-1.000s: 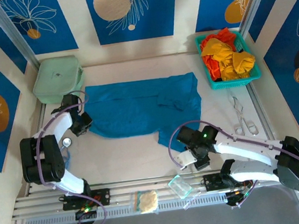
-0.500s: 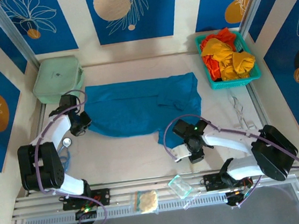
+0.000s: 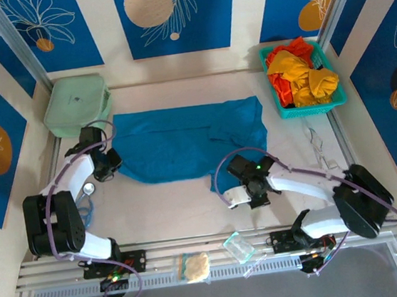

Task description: Fold and stack the t-shirts

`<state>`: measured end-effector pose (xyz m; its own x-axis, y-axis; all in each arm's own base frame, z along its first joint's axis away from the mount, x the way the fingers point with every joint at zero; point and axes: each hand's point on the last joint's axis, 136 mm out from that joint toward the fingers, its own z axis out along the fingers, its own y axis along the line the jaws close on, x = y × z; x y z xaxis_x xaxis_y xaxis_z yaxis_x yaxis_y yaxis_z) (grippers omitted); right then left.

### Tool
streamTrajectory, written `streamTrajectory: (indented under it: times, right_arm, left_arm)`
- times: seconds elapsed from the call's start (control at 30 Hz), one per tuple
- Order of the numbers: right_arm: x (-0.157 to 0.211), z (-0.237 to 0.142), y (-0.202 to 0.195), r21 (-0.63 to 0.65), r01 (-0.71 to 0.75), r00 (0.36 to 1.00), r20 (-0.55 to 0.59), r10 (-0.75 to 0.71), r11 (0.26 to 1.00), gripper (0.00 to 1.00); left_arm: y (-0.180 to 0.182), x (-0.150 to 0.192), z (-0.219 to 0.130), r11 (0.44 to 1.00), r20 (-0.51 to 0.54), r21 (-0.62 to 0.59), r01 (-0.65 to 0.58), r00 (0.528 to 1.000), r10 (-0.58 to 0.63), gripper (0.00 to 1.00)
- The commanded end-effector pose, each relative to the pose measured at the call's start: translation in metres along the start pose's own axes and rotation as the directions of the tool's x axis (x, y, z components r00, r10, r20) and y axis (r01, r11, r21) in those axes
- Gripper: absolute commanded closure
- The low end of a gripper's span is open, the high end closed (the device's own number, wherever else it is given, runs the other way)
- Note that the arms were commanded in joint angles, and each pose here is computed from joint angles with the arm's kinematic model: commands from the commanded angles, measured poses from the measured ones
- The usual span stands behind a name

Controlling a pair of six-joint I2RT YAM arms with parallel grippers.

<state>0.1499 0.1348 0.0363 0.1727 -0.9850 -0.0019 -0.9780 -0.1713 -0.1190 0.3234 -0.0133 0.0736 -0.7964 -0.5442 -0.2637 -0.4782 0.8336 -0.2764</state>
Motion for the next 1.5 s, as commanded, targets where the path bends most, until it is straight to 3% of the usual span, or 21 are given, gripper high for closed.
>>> streamTrajectory:
  times: [0.0, 0.3, 0.43, 0.67, 0.9, 1.07, 1.33, 1.47]
  right_arm:
    - [0.020, -0.022, 0.022, -0.009, -0.031, 0.999, -0.042, 0.031, 0.999, 1.00]
    - [0.052, -0.078, 0.065, 0.050, -0.032, 0.998, -0.054, 0.034, 0.998, 1.00]
    - [0.057, -0.086, 0.063, 0.115, -0.039, 0.998, -0.039, 0.043, 0.993, 1.00]
    - [0.038, -0.097, 0.001, 0.284, -0.191, 0.981, 0.013, 0.195, 0.940, 1.00]
    - [0.026, -0.120, -0.073, 0.398, -0.297, 0.953, 0.063, 0.298, 0.868, 1.00]
    - [0.037, -0.113, -0.110, 0.410, -0.310, 0.943, 0.017, 0.332, 0.858, 1.00]
    - [0.053, -0.115, -0.165, 0.429, -0.365, 0.924, 0.059, 0.378, 0.826, 1.00]
    - [0.054, -0.098, -0.177, 0.389, -0.377, 0.919, 0.049, 0.390, 0.840, 1.00]
  left_arm:
    - [0.003, 0.014, -0.006, 1.000, -0.029, 0.011, -0.018, 0.999, 0.019, 1.00]
    - [0.027, 0.052, -0.015, 0.999, -0.075, -0.033, 0.033, 0.997, -0.035, 1.00]
    - [0.029, 0.058, -0.029, 0.998, -0.060, -0.027, 0.061, 0.996, -0.063, 1.00]
    - [0.020, 0.035, -0.058, 0.999, -0.007, -0.038, 0.033, 0.999, -0.033, 1.00]
    - [-0.006, -0.007, -0.062, 0.999, 0.010, -0.037, -0.009, 1.000, 0.009, 1.00]
    - [-0.018, -0.031, -0.052, 0.998, 0.011, -0.050, -0.025, 1.000, 0.025, 1.00]
    - [-0.030, -0.057, -0.020, 0.996, -0.031, -0.082, -0.043, 0.999, 0.040, 1.00]
    - [-0.029, -0.067, -0.001, 0.991, -0.032, -0.122, -0.053, 0.998, 0.050, 1.00]
